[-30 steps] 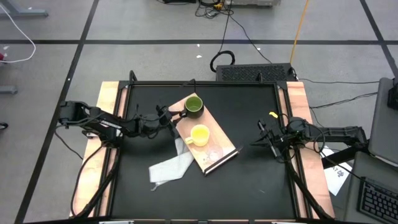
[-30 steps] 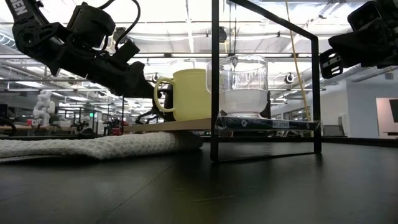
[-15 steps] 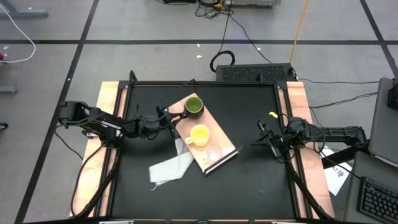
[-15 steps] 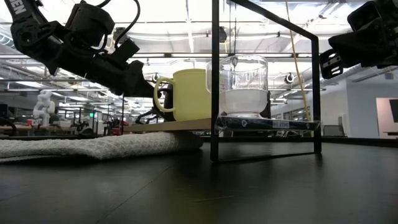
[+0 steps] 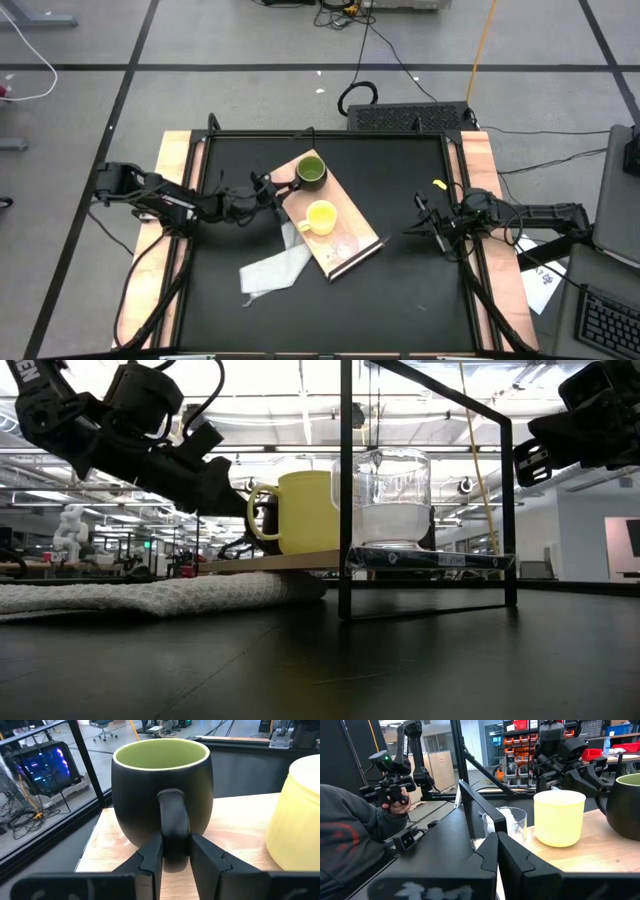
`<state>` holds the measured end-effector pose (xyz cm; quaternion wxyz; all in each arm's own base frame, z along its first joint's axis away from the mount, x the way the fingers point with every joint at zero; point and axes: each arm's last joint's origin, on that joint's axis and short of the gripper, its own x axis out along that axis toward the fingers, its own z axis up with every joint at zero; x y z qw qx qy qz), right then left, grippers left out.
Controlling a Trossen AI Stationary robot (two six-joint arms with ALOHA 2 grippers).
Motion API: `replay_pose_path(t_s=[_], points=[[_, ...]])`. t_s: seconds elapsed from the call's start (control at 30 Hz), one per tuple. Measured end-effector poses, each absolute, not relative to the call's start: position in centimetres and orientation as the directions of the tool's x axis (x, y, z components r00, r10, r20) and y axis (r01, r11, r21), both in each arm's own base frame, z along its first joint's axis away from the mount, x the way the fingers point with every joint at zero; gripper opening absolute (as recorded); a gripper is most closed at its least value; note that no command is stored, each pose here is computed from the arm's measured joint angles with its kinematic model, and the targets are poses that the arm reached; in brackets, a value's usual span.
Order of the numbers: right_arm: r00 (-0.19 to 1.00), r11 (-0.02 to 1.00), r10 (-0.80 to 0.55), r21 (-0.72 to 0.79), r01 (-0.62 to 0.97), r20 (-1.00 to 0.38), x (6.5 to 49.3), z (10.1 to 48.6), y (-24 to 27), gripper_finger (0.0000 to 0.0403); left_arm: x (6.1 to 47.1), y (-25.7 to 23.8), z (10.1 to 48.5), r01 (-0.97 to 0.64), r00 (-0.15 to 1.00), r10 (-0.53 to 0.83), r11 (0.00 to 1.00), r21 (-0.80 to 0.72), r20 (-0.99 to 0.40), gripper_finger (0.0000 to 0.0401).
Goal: Stack small to large cups/mugs on shelf
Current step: Adjust all the mugs
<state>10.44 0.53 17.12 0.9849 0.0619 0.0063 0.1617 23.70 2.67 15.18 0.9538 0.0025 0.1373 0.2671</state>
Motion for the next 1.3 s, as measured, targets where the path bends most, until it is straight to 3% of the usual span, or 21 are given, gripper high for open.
replay_pose_path(t_s=[1.3], points=[[0.949, 0.939, 0.316, 0.137, -0.315, 0.014, 10.4, 17.2, 0.5, 0.0000, 21.5, 0.2, 16.9, -0.534, 0.785, 0.533, 0.841, 0.090, -0.315, 0.0081]])
